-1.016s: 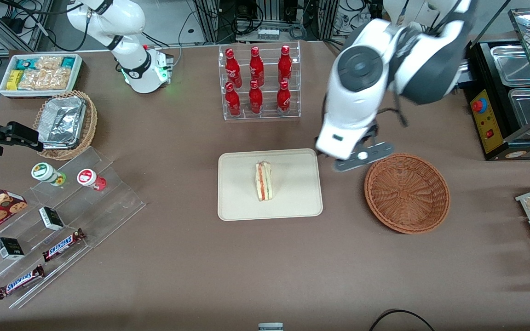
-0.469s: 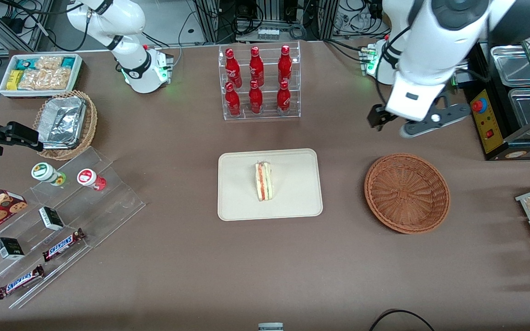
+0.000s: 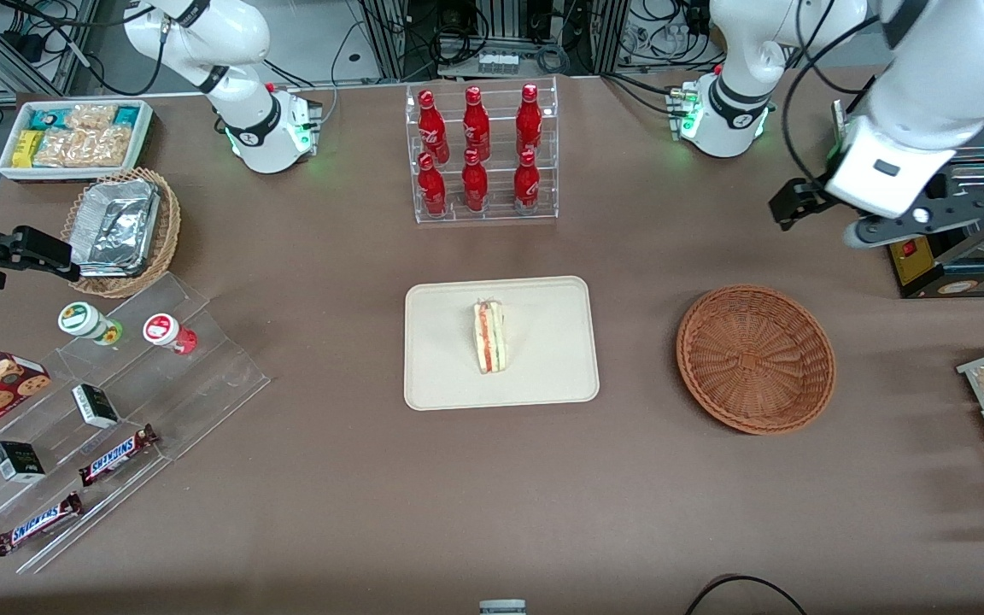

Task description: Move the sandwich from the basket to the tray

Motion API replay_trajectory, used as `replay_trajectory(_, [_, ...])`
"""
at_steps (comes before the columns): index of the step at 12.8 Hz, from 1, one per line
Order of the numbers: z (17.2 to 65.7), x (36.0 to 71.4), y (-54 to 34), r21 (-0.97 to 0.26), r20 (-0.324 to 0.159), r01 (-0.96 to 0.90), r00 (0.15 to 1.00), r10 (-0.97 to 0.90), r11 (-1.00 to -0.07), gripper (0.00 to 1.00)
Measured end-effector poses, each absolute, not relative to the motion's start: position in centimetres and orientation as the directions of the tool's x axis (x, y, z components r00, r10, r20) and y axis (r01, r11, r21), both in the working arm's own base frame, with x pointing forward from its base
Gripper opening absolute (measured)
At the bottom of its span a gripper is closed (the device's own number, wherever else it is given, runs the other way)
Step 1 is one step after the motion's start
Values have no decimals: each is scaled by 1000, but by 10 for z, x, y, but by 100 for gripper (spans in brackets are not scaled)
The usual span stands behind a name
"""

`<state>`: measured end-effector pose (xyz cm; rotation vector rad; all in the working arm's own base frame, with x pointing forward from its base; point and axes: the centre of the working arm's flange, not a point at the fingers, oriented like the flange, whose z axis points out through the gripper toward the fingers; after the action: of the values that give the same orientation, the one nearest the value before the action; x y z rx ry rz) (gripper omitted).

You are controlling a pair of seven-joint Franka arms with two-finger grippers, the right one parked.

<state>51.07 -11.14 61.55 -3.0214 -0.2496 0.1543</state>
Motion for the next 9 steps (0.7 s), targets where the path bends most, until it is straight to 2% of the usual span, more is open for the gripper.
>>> replay_trajectory(6, [616,515,-90,-93,-106,82,990,92,-992,100])
replay_trajectory(9, [617,521,-47,-62,-115,65,991,72,-996,100])
